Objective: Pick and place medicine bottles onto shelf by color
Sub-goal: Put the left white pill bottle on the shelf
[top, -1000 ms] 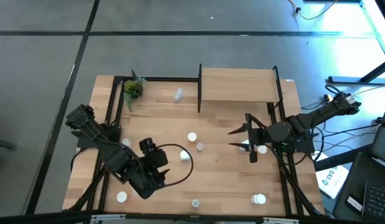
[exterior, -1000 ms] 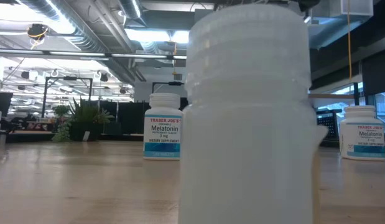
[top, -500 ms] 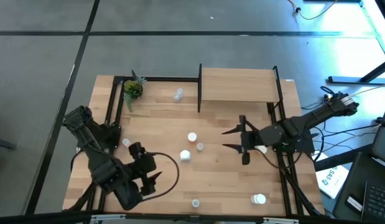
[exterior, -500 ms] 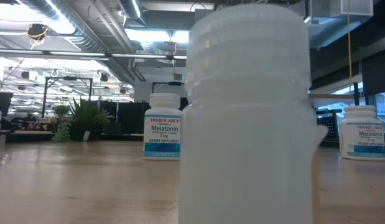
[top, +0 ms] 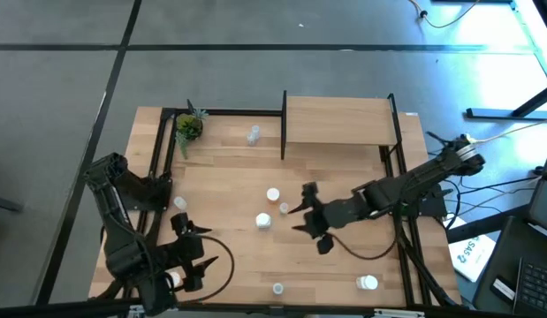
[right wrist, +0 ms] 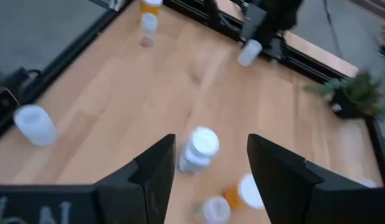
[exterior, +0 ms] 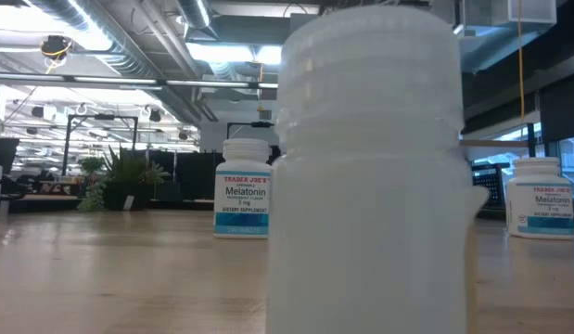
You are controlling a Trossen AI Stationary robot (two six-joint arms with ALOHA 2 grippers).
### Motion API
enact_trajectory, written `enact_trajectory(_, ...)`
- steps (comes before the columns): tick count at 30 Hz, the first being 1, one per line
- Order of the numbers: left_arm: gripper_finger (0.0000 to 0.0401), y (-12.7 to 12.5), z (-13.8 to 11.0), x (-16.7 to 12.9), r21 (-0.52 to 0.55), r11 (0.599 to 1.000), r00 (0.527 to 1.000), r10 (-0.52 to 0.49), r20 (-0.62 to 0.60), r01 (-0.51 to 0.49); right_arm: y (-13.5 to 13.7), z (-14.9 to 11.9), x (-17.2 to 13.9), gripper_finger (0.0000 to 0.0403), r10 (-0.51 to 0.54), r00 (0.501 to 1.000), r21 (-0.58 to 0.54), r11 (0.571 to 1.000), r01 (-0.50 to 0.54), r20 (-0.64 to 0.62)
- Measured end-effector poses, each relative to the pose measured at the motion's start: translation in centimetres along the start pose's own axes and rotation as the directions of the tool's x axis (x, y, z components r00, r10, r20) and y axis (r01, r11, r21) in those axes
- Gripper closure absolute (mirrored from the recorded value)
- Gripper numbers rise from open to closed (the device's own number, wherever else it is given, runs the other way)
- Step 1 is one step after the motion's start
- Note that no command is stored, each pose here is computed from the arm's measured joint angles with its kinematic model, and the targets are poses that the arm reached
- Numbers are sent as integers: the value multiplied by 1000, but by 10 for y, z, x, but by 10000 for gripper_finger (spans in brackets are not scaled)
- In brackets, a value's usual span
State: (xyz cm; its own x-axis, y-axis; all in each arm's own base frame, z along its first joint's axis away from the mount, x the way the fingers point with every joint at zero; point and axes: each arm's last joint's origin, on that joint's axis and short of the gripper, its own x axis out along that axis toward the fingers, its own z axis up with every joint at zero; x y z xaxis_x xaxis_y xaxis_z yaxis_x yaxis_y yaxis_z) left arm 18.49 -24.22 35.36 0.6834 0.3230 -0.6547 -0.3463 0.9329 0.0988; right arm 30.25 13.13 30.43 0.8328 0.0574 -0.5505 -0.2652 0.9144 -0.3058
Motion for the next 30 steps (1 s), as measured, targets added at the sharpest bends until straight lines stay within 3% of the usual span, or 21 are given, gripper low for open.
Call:
enact_trajectory(10, 74, -3, -10, -11, 55, 998, 1000, -26, 0, 26, 4, 22, 25, 201, 6, 1000, 51, 999, -5, -25)
enact_trajectory(23, 74, -4, -14, -17, 61, 997, 999, -46, 1, 46, 2, 22, 31, 202, 21, 999, 22, 1000, -20, -35)
enact_trajectory(30, 74, -4, -14, -17, 60, 997, 999, -48, -4, 48, 2, 22, 31, 248, 34, 999, 35, 999, -33, -32)
